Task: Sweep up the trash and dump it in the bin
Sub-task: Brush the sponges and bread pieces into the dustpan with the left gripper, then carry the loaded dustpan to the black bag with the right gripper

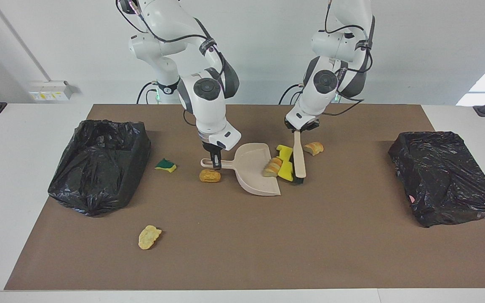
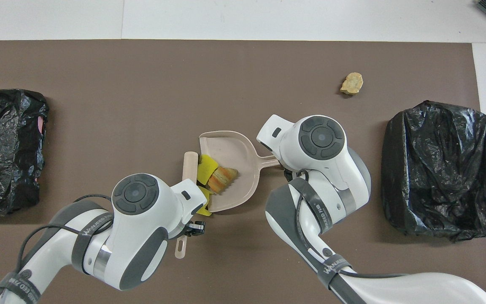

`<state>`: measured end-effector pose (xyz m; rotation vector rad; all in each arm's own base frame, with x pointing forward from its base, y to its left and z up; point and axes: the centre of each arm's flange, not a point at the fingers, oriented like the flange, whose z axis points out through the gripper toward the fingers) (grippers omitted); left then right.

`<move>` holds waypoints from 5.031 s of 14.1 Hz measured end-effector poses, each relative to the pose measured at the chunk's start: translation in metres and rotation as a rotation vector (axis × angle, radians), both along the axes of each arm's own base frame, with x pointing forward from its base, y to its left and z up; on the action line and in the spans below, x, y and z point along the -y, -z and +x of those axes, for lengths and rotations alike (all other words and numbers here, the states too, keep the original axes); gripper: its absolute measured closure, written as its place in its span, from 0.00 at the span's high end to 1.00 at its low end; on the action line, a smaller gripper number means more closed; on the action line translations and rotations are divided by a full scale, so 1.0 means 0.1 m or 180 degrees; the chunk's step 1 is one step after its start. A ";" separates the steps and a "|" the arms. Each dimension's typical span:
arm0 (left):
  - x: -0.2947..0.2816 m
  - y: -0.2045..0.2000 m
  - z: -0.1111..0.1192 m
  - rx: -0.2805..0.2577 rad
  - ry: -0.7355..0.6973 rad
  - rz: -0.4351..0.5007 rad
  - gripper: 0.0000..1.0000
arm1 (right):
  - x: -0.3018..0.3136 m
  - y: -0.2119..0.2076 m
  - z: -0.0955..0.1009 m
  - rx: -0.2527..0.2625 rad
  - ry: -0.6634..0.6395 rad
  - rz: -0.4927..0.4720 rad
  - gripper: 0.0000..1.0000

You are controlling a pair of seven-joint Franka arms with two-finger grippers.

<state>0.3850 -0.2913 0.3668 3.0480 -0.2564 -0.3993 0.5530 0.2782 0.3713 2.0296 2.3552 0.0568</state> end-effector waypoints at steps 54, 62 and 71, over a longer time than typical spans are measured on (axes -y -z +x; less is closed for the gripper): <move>0.62 0.05 -0.67 -0.0107 -0.0788 0.0063 0.27 | 0.01 0.06 -0.03 -0.0028 0.0057 -0.0012 0.33; 0.54 -0.31 -0.90 -0.0269 -0.0768 0.0296 0.27 | 0.29 -0.11 0.11 -0.0057 0.0218 -0.0042 0.33; 0.91 -0.13 -1.88 -0.0119 -0.0431 0.0435 0.27 | 1.40 -1.17 0.34 -0.0070 0.0739 0.0056 0.33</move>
